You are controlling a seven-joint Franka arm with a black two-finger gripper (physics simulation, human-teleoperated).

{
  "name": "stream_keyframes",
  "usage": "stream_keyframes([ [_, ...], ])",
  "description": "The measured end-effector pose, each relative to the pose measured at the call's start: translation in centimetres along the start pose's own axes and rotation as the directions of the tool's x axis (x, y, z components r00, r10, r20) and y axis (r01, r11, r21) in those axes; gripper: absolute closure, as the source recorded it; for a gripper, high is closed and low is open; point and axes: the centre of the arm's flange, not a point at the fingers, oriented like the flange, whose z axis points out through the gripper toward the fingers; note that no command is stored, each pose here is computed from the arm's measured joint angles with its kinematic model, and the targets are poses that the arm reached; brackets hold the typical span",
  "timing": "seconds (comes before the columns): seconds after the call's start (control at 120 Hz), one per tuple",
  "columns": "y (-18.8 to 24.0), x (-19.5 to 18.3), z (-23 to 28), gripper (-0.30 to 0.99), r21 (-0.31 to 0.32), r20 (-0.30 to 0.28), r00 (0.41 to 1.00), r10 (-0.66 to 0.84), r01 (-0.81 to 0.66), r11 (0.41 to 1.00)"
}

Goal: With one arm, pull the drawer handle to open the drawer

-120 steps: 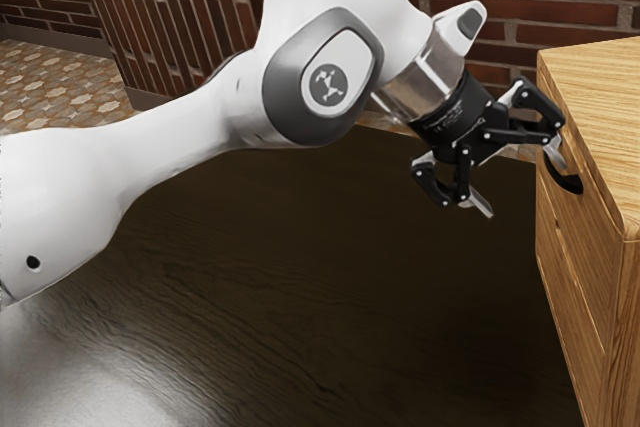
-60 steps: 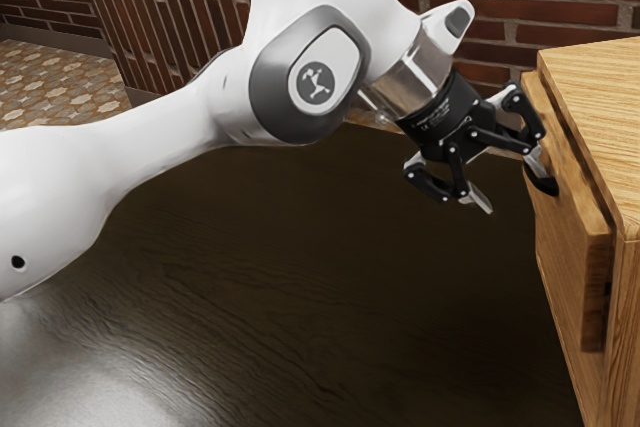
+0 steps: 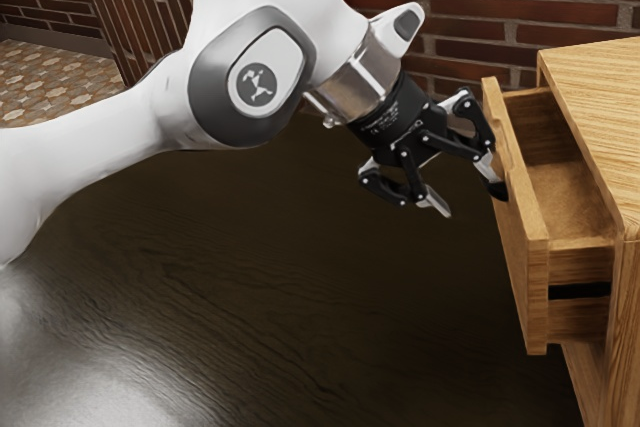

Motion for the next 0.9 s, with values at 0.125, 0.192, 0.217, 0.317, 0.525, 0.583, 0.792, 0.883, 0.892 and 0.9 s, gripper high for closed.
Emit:
stream_keyframes([
  [0.125,-1.1,-0.3,-0.8,0.33,0.005,0.0,1.0,-0.01,0.01,1.0],
  [0.192,-1.9,-0.3,-1.4,0.33,0.005,-0.004,1.0,-0.018,0.018,1.0],
  [0.217,-2.2,-0.3,-1.7,0.33,0.004,-0.006,1.0,-0.021,0.021,1.0],
  [0.317,-3.5,-0.3,-3.1,0.34,0.001,-0.016,0.999,-0.035,0.035,0.999],
  [0.525,-4.6,-2.4,-4.2,0.34,-0.001,-0.005,1.0,-0.025,0.025,1.0],
  [0.583,-4.8,-3.6,-4.5,0.34,-0.003,0.005,1.0,-0.011,0.011,1.0],
  [0.792,-5.5,-3.7,-5.1,0.34,-0.001,-0.002,1.0,-0.015,0.015,1.0],
  [0.883,-5.9,-2.9,-5.3,0.34,0.002,-0.018,1.0,-0.024,0.024,1.0],
  [0.892,-5.9,-2.9,-5.3,0.34,0.003,-0.019,1.0,-0.024,0.024,1.0],
  [0.9,-5.9,-2.8,-5.3,0.34,0.003,-0.02,1.0,-0.025,0.025,1.0],
])
